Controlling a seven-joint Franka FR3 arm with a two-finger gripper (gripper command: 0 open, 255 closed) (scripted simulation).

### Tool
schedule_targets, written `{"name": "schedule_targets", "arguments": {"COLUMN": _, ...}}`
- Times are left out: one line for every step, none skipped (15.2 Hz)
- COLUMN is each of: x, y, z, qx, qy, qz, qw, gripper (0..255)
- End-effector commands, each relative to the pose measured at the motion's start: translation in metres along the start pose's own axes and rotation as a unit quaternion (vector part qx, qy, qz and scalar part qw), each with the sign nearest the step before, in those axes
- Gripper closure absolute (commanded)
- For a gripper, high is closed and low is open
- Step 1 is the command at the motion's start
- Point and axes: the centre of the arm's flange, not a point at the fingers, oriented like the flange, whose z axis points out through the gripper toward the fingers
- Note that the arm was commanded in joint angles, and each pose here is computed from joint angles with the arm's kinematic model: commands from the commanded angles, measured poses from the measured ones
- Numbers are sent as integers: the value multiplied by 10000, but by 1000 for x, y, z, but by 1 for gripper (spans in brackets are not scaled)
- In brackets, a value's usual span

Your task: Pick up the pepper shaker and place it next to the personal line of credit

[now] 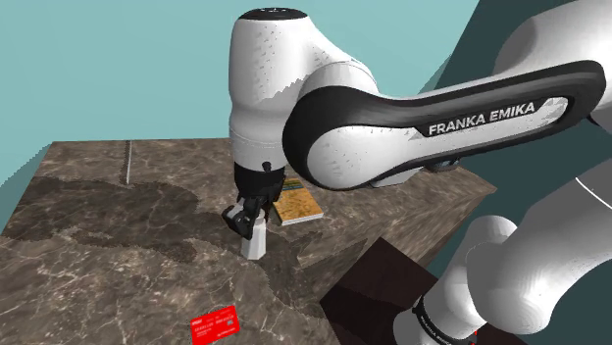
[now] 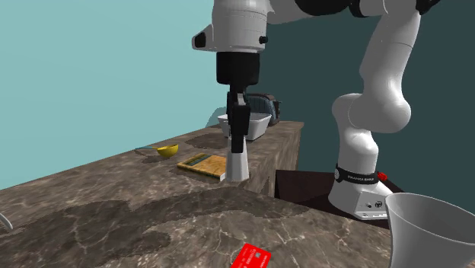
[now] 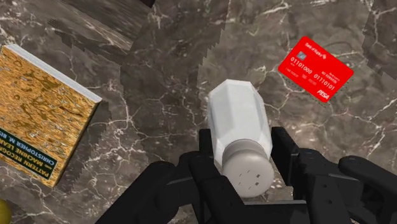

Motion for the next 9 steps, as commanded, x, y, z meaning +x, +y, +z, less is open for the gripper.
{"name": "schedule_targets", "arguments": {"x": 0, "y": -1, "z": 11, "qx": 1, "qy": 3, "qz": 0, "qw": 10000, "gripper": 255}}
{"name": "schedule_targets", "arguments": {"x": 0, "y": -2, "z": 17, "qx": 1, "qy": 3, "qz": 0, "qw": 10000, "gripper": 255}}
{"name": "schedule_targets", "arguments": {"x": 0, "y": -2, "z": 22, "qx": 1, "qy": 3, "qz": 0, "qw": 10000, "gripper": 255}}
{"name": "schedule_targets", "arguments": {"x": 0, "y": -3, "z": 27, "qx": 1, "qy": 3, "qz": 0, "qw": 10000, "gripper": 255}}
{"name": "schedule_targets", "arguments": {"x": 0, "y": -3, "z": 32, "qx": 1, "qy": 3, "qz": 0, "qw": 10000, "gripper": 255}}
{"name": "schedule_targets", "arguments": {"x": 0, "y": -4, "z": 38, "qx": 1, "qy": 3, "qz": 0, "qw": 10000, "gripper": 255}}
{"name": "schedule_targets", "arguments": {"x": 0, "y": -4, "z": 43, "qx": 1, "qy": 3, "qz": 0, "qw": 10000, "gripper": 255}}
{"name": "schedule_targets", "arguments": {"x": 0, "y": -5, "z": 48, "qx": 1, "qy": 3, "qz": 0, "qw": 10000, "gripper": 255}}
{"name": "schedule_targets", "arguments": {"x": 0, "y": -5, "z": 54, "qx": 1, "qy": 3, "qz": 0, "qw": 10000, "gripper": 255}}
